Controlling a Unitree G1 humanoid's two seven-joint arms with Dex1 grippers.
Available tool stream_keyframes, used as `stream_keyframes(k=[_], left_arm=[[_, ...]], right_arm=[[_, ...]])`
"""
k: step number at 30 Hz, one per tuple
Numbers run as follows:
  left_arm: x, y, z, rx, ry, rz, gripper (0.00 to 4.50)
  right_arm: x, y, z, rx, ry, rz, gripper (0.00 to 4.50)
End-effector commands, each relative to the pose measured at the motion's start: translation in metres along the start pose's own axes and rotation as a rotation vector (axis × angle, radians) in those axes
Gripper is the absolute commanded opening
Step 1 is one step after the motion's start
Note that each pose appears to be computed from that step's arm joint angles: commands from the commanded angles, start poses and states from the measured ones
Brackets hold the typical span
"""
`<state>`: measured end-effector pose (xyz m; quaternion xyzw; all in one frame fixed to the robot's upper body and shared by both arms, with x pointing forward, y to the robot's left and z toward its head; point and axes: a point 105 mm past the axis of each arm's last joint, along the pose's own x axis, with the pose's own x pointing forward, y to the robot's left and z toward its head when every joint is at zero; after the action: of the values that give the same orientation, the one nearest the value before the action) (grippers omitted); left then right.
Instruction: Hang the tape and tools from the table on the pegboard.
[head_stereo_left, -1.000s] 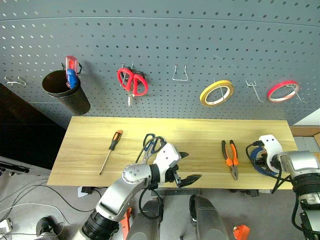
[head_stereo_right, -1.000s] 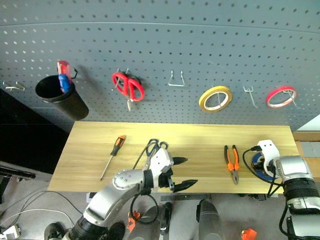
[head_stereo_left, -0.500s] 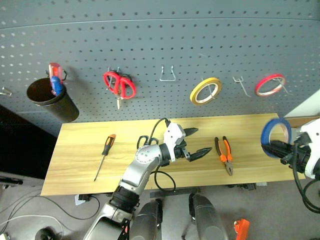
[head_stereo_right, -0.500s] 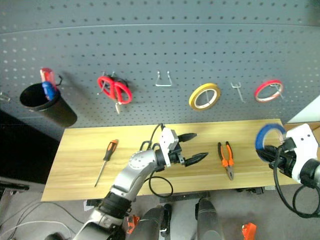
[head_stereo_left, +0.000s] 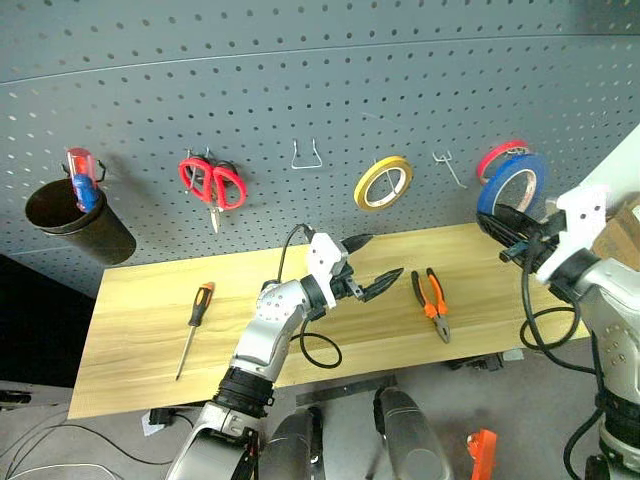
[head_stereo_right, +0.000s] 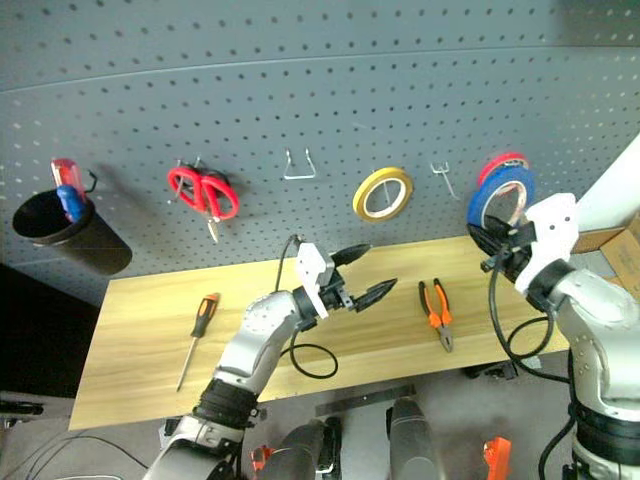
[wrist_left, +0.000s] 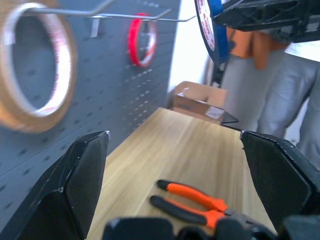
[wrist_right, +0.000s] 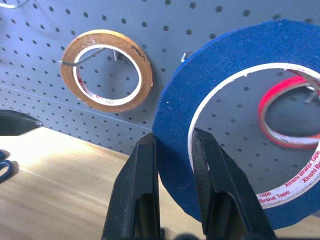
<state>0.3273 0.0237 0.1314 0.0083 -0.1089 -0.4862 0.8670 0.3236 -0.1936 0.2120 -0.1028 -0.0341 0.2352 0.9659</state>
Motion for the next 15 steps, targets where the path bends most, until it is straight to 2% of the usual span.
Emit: stream_keyframes(k=[1, 7, 13, 15], left_arm=[[-0.002, -0.003, 0.015, 0.035, -0.037, 0.012, 4.5], [-0.006, -0.001, 0.014, 0.045, -0.024, 0.045, 4.5], [-0.007, -0.001, 0.015, 0.048, -0.017, 0.059, 4.5], [-0.008, -0.001, 0.015, 0.051, -0.011, 0.059, 4.5]], right_arm=[[0.013, 0.01, 0.009, -0.032, -0.046, 0.054, 0.35], [0.035, 0.018, -0.001, -0.033, -0.014, 0.113, 0.35], [0.06, 0.005, -0.021, -0.014, 0.048, 0.053, 0.35], [0.064, -0.005, -0.022, 0.058, 0.052, 0.004, 1.06]])
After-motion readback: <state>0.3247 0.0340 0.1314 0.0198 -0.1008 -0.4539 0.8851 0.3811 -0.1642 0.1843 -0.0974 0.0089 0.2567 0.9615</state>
